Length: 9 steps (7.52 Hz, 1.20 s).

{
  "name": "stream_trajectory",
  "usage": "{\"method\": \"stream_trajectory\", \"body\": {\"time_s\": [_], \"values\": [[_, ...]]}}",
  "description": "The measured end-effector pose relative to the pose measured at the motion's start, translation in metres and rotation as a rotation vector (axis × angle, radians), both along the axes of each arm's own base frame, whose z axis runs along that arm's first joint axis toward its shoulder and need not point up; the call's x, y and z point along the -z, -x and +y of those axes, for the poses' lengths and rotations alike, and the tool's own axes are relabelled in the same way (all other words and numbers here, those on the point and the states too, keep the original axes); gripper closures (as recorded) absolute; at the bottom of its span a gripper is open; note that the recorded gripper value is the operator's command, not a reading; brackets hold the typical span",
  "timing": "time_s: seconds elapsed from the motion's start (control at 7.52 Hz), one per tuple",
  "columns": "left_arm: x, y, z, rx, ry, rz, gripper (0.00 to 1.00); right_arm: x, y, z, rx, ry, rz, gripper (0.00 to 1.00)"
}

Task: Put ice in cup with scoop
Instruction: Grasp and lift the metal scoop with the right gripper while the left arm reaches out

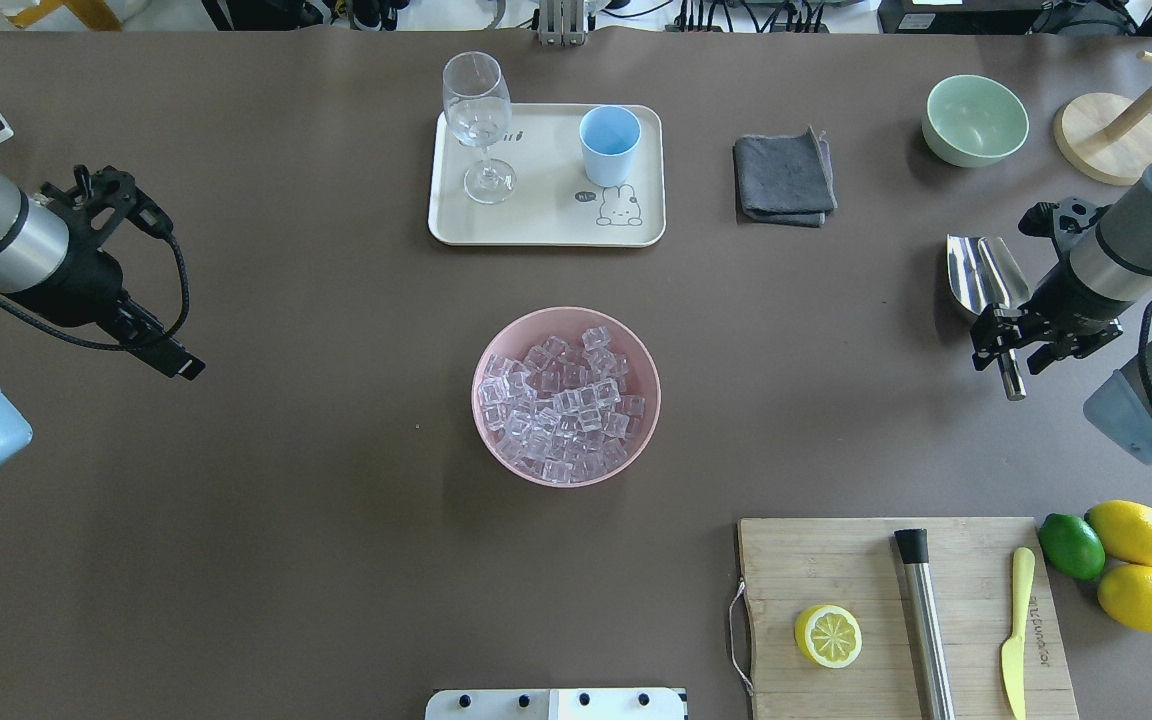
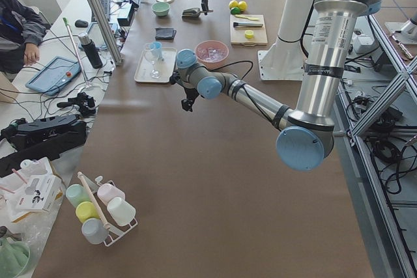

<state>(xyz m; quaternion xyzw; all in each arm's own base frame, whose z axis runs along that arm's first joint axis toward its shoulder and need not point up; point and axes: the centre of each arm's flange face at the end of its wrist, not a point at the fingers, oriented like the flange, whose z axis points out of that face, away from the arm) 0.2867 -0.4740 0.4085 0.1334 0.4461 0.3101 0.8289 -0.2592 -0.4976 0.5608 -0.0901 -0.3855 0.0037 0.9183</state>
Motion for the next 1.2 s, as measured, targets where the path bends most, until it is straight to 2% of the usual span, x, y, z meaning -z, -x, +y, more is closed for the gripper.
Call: {"method": "stream_trajectory", "body": {"time_s": [0.13,0.53,0.8,1.2], "values": [[0.009,-0.019,0.009,-0.033,-0.048,0.031,0.02,0.000,0.001,0.000,0.001,0.000,0.000,1.00],[0.044,-0.079,0.038,-0.082,-0.254,0.114,0.02,0.000,0.001,0.001,0.008,-0.002,-0.004,1.00],[0.066,-0.101,0.049,-0.090,-0.382,0.222,0.02,0.014,-0.001,0.005,0.014,-0.003,-0.012,1.00],[0.075,-0.131,0.049,-0.098,-0.523,0.383,0.02,0.098,-0.022,0.026,0.019,-0.001,-0.001,1.00]]}}
